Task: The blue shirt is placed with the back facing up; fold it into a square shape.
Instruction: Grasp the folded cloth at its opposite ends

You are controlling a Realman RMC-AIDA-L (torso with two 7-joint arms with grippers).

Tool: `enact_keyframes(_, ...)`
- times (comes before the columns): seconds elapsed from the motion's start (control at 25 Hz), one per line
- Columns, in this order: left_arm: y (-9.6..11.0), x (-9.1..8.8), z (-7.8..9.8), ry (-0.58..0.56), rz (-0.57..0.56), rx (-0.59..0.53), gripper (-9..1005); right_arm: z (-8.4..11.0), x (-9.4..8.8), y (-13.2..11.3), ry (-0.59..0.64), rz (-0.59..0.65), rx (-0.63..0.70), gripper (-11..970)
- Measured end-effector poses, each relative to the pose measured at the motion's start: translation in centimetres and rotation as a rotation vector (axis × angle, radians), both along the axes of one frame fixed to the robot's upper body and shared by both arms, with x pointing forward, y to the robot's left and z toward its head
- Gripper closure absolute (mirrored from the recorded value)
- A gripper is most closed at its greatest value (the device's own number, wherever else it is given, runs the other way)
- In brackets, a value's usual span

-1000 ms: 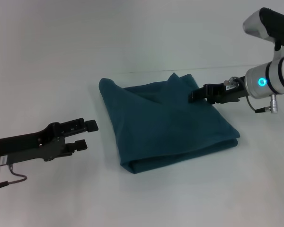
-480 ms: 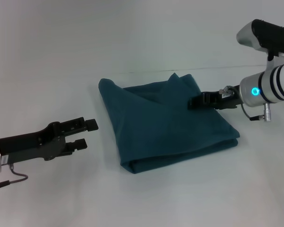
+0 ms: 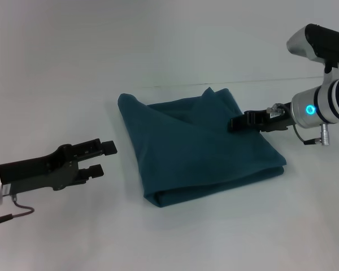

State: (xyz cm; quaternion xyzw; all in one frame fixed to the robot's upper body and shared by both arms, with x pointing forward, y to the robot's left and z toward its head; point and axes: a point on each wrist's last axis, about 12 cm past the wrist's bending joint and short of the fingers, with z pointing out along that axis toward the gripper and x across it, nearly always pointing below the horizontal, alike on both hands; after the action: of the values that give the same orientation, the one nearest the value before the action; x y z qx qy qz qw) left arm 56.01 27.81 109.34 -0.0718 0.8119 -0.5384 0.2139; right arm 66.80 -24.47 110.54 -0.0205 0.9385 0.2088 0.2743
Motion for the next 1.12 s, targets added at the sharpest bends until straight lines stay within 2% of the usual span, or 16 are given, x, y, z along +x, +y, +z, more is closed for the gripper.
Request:
enact_keyframes(0.76, 0.1, 0.2, 0.2, -0.014, 0.020, -0.017, 107, -0.8, -0.4, 0.8, 0.002, 0.020, -0.005, 343)
enact_keyframes(1.12, -0.1, 0.4, 0.3, -0.019, 0.020, -0.020, 108, -0.3, -0.2, 0.8, -0.011, 0.009, 0.021, 385)
